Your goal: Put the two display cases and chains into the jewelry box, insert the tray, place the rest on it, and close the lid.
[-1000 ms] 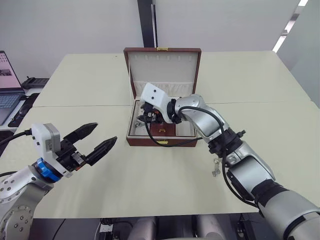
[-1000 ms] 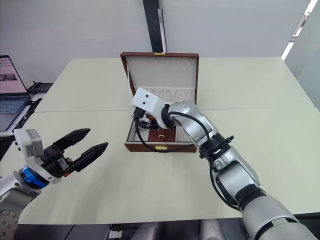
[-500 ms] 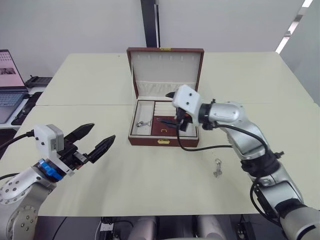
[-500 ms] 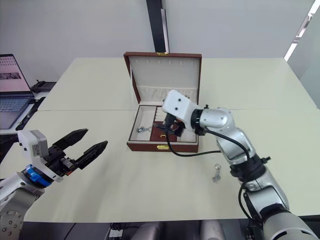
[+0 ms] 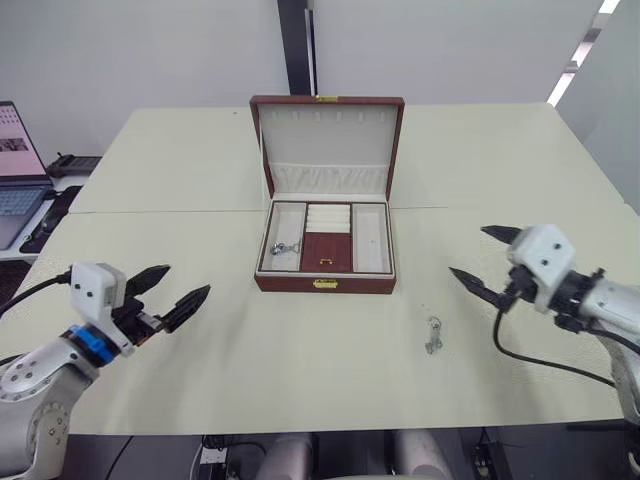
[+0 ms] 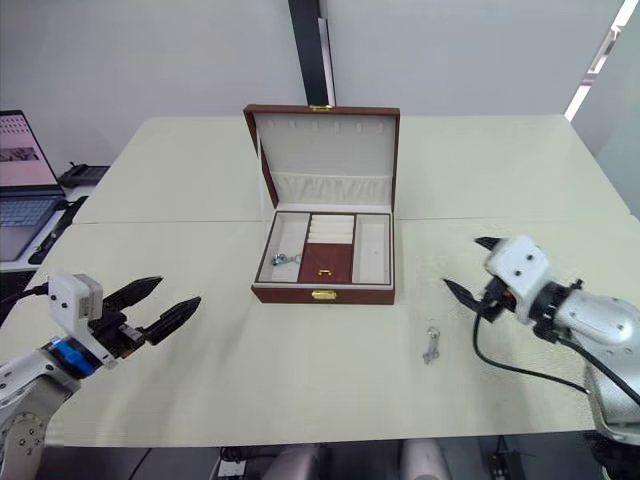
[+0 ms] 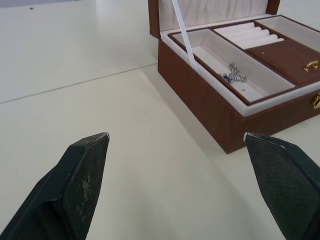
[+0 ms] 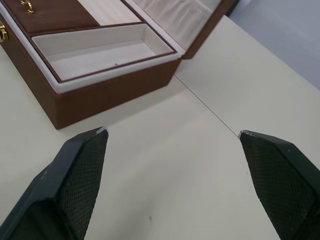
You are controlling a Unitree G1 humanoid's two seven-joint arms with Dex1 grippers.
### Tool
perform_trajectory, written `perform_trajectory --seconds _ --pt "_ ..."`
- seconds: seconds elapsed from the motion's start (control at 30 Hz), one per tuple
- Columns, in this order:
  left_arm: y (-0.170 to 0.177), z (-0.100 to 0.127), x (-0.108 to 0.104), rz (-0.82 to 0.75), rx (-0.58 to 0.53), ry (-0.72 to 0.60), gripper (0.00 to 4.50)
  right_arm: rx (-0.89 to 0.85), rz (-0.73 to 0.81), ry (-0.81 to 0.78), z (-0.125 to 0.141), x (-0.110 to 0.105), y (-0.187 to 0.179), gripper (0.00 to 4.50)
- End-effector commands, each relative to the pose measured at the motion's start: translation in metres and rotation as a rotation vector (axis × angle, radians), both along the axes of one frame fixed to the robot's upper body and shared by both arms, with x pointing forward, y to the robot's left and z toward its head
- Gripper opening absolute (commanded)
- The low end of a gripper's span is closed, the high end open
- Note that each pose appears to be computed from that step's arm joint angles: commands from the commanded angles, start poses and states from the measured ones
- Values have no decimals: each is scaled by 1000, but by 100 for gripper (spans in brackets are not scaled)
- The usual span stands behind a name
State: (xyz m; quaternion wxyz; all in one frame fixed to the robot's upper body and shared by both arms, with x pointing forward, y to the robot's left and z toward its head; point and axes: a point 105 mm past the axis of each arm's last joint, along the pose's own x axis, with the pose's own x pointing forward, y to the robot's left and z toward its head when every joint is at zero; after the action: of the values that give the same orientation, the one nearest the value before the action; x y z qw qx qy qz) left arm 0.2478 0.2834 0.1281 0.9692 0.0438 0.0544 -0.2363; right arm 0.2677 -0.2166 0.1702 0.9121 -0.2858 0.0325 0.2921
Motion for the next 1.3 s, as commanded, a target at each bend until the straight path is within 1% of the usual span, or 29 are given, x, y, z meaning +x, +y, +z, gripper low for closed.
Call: perform_trajectory --seconds 0.03,0.17,0.3,0.43,0.7,0.83,0.97,1.07,1.17,1.3 --pt "13 1 -9 -9 26 -12 450 4 -53 -45 3 -14 -25 444" --pt "22 -7 -11 -5 25 5 450 -2 -134 -28 -14 -23 -47 444" --pt "23 -8 -8 -10 31 -1 450 39 -177 22 -30 -29 -56 444" --pt "19 -3 -3 -28 32 -11 450 63 -186 42 -33 -31 -57 447" --pt "14 1 -2 -91 61 -16 450 67 -191 43 -33 -30 -57 447" --pt "-2 6 -6 -220 124 -28 450 73 -187 43 -31 -29 -57 447" --pt "-29 14 -11 -403 137 -20 450 87 -162 41 -29 -31 -50 447" --pt "-52 20 -16 -547 125 -26 450 115 -143 34 -25 -33 -42 447" --pt "-62 24 -16 -613 110 -43 450 132 -134 33 -23 -35 -37 447" --pt "-91 29 -24 -824 60 -53 450 169 -73 80 -29 -42 -12 447"
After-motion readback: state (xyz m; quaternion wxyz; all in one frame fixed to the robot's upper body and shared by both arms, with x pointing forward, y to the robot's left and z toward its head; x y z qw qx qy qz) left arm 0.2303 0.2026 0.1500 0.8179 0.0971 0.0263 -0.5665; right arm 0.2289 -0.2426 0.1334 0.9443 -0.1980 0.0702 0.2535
